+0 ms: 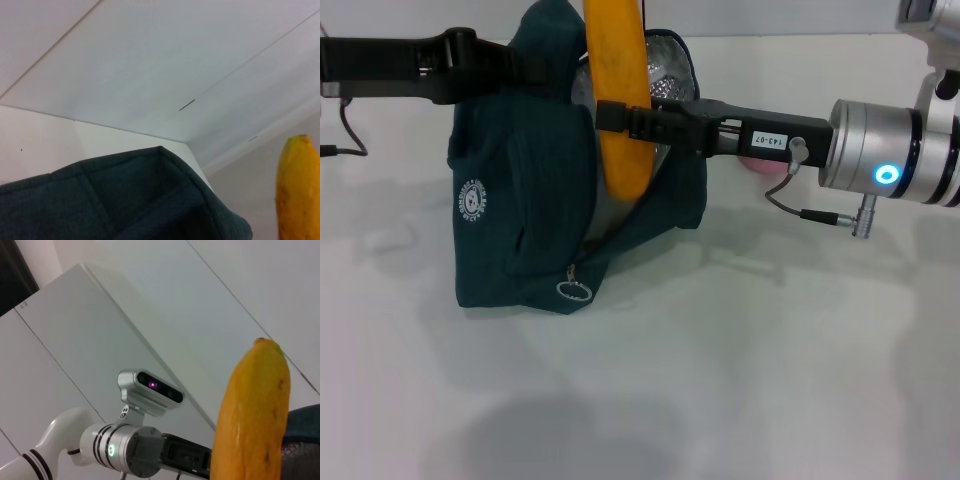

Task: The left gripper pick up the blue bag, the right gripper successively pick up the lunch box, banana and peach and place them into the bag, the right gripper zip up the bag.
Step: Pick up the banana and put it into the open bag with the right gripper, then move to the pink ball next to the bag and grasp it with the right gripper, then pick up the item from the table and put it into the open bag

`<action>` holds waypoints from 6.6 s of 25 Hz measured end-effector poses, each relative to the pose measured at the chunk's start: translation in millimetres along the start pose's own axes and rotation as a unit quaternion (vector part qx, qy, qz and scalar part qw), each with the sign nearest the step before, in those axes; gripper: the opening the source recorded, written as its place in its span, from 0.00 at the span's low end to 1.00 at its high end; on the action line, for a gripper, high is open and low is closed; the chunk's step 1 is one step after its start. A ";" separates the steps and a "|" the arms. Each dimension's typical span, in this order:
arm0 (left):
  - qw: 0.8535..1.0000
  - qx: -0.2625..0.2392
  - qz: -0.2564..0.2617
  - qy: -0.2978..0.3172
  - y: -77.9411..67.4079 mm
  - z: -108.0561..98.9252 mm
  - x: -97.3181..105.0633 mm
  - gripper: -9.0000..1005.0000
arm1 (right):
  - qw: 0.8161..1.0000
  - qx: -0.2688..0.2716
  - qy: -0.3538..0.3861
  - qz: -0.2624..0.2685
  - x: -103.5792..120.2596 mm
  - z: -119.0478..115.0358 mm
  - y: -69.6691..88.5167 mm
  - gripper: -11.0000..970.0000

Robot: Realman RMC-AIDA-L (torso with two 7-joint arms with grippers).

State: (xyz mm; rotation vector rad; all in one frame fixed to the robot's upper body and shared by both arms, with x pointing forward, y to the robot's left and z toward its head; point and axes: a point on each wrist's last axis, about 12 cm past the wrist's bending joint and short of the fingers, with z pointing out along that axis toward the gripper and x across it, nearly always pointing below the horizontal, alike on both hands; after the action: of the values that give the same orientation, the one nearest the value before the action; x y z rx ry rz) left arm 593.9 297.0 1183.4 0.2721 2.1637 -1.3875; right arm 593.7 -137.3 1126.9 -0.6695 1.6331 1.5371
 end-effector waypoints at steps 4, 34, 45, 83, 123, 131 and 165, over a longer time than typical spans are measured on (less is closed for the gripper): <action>1.000 0.001 0.000 0.000 -0.1 -0.2 0.2 0.04 | 1.000 -0.001 0.000 0.001 -0.4 0.1 0.2 0.55; 1.000 0.013 -0.002 0.004 -2.9 -4.4 0.9 0.04 | 0.964 0.256 0.048 -0.051 -53.3 -135.1 -25.5 0.80; 1.000 0.016 0.003 0.004 -3.8 -1.6 0.6 0.04 | 0.912 0.347 0.208 -0.072 -59.8 -92.7 -51.9 0.79; 1.000 0.017 0.013 0.010 -9.4 5.6 -8.0 0.04 | 0.862 0.383 0.279 -0.181 -47.0 -34.0 -69.0 0.77; 1.000 0.014 0.008 0.003 -5.2 -1.0 -3.7 0.04 | 0.932 0.322 0.079 -0.147 -89.6 -89.3 -27.5 0.07; 1.000 0.012 0.009 0.003 -4.9 -1.6 -4.1 0.04 | 0.977 0.126 0.033 -0.168 -100.9 -72.7 17.4 0.06; 1.000 0.008 0.010 -0.001 -3.4 -6.9 -4.3 0.04 | 0.978 0.028 0.159 -0.130 -79.3 -15.4 23.1 0.43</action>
State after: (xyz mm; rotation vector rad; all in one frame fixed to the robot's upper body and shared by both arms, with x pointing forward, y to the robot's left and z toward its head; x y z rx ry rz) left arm 593.6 302.1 1190.5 0.2974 2.1437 -1.3943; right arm 616.3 -160.0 1204.5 -1.0956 1.7314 1.2372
